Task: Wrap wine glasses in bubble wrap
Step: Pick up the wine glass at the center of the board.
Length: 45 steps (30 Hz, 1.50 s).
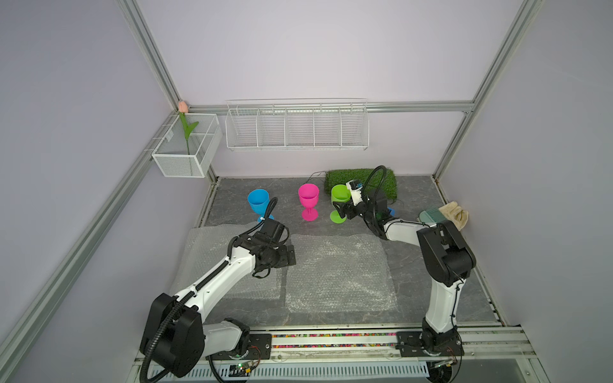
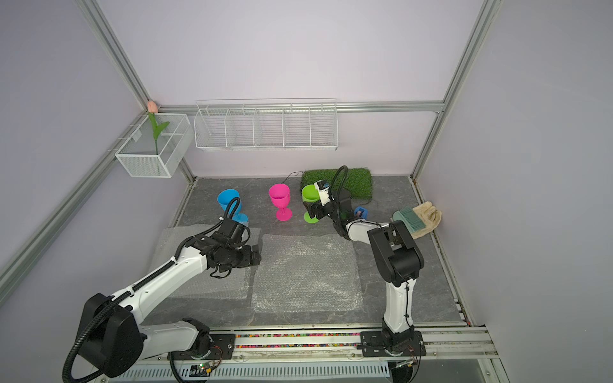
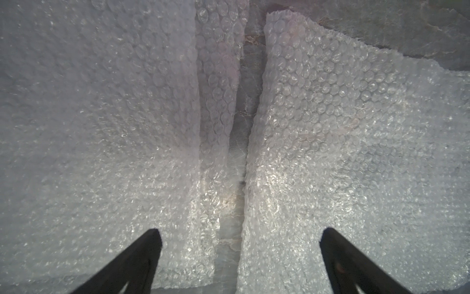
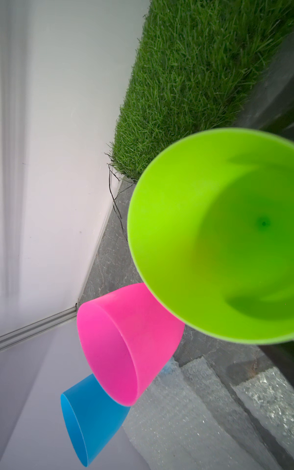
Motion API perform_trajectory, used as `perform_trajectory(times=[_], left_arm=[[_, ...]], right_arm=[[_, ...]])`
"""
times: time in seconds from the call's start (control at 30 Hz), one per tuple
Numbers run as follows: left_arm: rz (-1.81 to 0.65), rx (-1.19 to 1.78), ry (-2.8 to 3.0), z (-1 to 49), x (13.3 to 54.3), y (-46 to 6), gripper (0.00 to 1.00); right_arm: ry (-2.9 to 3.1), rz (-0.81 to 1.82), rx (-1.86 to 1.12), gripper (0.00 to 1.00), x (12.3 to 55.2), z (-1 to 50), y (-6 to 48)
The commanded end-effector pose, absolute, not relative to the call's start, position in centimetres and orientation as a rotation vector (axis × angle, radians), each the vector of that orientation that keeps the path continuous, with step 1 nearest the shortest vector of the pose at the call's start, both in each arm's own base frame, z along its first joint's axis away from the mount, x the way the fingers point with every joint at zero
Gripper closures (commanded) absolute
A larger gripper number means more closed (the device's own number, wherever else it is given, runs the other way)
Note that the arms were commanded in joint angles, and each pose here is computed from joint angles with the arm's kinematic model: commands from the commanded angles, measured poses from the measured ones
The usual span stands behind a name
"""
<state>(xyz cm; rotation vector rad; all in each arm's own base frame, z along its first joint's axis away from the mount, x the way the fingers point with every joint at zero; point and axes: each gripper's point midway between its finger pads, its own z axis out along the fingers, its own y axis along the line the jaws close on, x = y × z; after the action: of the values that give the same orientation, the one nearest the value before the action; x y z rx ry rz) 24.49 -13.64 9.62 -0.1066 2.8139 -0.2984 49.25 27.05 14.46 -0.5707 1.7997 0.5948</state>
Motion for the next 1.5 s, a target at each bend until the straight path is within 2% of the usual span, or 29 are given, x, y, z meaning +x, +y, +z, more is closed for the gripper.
perform_trajectory(times=[0.0,0.33,0.6,0.83,1.33,1.47], left_arm=[[-0.266,-0.145,2.815,9.5,24.0,-12.8,0.01],[-0.262,-0.15,2.822,9.4,23.9,-12.8,0.01],[-0.27,-0.148,2.831,9.2,24.0,-13.0,0.02],[-0.269,-0.148,2.832,9.2,23.9,-12.9,0.03],[-0.284,-0.151,2.831,8.6,23.8,-13.0,0.05],[-0.291,-0.144,2.835,8.2,23.7,-13.1,0.07]], right_arm=[[1.731,0.596,-0.569,0.11,50.2,15.5,27.7],[1.708,0.586,-0.567,0.11,51.1,14.7,28.0],[1.712,0.602,-0.573,0.0,51.0,14.6,28.2],[1.707,0.6,-0.575,0.11,50.9,15.0,28.2],[1.697,0.596,-0.568,0.12,49.1,18.7,27.4],[1.745,0.611,-0.556,0.16,47.7,19.3,27.1]])
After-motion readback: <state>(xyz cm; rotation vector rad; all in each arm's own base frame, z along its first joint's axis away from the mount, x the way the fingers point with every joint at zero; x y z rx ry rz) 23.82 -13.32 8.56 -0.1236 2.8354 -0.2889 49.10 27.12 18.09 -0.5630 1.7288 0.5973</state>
